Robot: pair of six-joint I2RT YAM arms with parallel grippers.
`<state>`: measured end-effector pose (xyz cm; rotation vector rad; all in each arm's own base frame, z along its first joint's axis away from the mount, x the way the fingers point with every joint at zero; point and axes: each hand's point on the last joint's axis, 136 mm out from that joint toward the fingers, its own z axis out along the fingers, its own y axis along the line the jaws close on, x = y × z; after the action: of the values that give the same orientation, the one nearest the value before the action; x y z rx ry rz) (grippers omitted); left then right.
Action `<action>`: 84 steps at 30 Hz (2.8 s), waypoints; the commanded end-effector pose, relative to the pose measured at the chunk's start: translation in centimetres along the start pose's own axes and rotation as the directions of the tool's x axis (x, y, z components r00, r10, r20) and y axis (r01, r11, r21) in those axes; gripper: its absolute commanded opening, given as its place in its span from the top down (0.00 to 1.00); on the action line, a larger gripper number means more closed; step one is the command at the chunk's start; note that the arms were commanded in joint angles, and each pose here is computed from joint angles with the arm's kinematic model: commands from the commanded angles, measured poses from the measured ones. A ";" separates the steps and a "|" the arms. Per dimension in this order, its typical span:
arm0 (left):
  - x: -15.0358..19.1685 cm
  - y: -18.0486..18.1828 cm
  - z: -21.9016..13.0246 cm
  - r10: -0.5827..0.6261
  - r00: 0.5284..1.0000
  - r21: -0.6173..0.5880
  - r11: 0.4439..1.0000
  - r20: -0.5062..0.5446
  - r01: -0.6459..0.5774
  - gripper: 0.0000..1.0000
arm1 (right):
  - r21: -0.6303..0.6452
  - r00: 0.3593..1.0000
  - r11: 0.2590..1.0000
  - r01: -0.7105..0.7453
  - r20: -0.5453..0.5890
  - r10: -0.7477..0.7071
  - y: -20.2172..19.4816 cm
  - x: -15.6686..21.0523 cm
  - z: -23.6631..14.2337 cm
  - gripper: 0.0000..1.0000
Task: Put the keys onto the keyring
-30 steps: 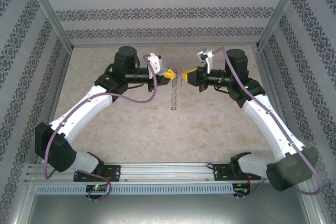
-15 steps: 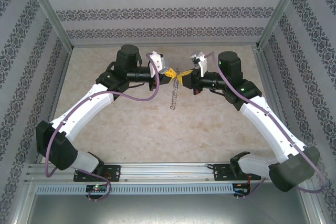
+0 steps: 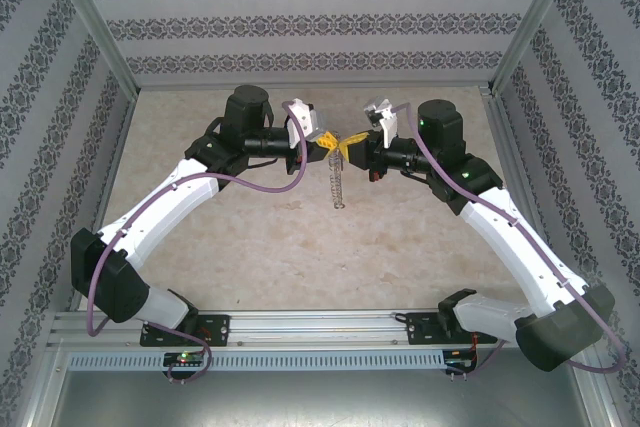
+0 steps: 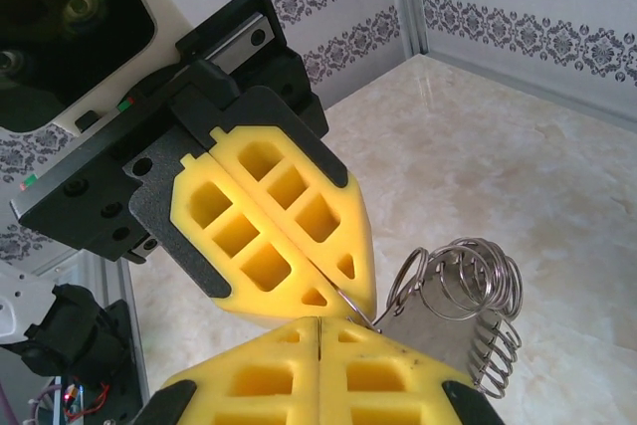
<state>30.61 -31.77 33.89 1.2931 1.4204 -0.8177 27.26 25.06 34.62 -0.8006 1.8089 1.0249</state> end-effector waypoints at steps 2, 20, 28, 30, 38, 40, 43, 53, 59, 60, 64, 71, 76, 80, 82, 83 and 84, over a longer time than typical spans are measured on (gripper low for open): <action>-2.1 -0.7 0.0 0.036 0.999 0.022 0.999 0.037 -0.037 1.00 | -0.003 0.998 0.999 0.050 0.029 -0.050 0.5 -1.3 0.1 1.00; -3.6 -2.4 -0.8 0.076 0.994 0.052 0.995 0.075 -0.080 1.00 | 0.153 0.999 0.987 0.047 0.001 -0.048 -2.7 -0.3 0.4 1.00; -4.1 -2.4 -1.2 0.097 0.991 0.029 0.995 0.090 -0.100 1.00 | 0.176 0.999 0.984 0.031 -0.019 -0.028 -3.5 0.9 0.2 1.00; -4.2 -2.4 -1.2 0.100 0.991 0.023 0.994 0.093 -0.102 1.00 | 0.175 0.999 0.984 0.028 -0.021 -0.025 -3.5 1.1 0.1 1.00; -4.2 -2.4 -1.4 0.106 0.990 0.012 0.994 0.095 -0.108 1.00 | 0.180 0.999 0.984 0.008 -0.036 -0.001 -3.8 2.1 -0.3 1.00; -4.2 -2.4 -1.3 0.106 0.990 0.012 0.994 0.098 -0.107 1.00 | 0.180 0.999 0.984 0.004 -0.035 0.002 -3.9 2.1 -0.3 1.00; -4.2 -2.3 -1.4 0.109 0.989 0.005 0.994 0.099 -0.110 1.00 | 0.179 0.999 0.984 -0.008 -0.031 0.014 -4.0 2.2 -0.5 1.00; -4.1 -2.3 -1.3 0.106 0.989 0.007 0.994 0.105 -0.107 1.00 | 0.146 0.997 0.986 -0.076 0.024 0.073 -4.7 1.7 -1.3 1.00; -4.2 -2.3 -1.2 0.103 0.989 0.009 0.994 0.108 -0.105 1.00 | 0.142 0.996 0.986 -0.084 0.025 0.081 -4.9 1.7 -1.2 1.00; -4.1 -2.3 -1.2 0.102 0.989 0.010 0.995 0.108 -0.104 1.00 | 0.142 0.996 0.986 -0.087 0.024 0.084 -5.0 1.9 -1.2 1.00; -3.9 -2.0 -1.1 0.095 0.990 -0.002 0.995 0.104 -0.095 1.00 | 0.146 0.995 0.985 -0.097 0.024 0.094 -5.2 2.1 -1.2 1.00; -2.5 -1.1 -0.6 0.031 0.998 -0.043 0.999 0.057 -0.028 0.96 | 0.149 0.994 0.983 -0.106 0.025 0.103 -5.5 2.3 -1.2 1.00; -0.9 -1.0 0.2 -0.052 0.998 -0.025 0.998 0.024 0.052 0.79 | 0.145 0.994 0.983 -0.109 0.025 0.106 -5.6 2.3 -1.1 1.00; -0.4 -1.4 0.7 -0.121 0.992 0.012 0.993 0.033 0.121 0.72 | 0.146 0.994 0.983 -0.112 0.022 0.110 -5.7 2.4 -1.0 1.00; -0.5 -1.6 0.9 -0.153 0.987 0.033 0.988 0.048 0.151 0.70 | 0.150 0.993 0.982 -0.116 0.020 0.114 -5.9 2.5 -0.9 1.00; -0.6 -1.7 0.9 -0.171 0.984 0.044 0.985 0.059 0.168 0.70 | 0.151 0.993 0.982 -0.116 0.018 0.115 -5.9 2.6 -0.9 1.00; -0.6 -1.8 1.1 -0.188 0.980 0.054 0.981 0.066 0.185 0.69 | 0.150 0.993 0.982 -0.117 0.017 0.116 -5.9 2.6 -0.8 1.00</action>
<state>29.72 -32.41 33.63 1.1973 1.4959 -0.9112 30.55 21.37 30.19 -0.6103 1.9470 0.9292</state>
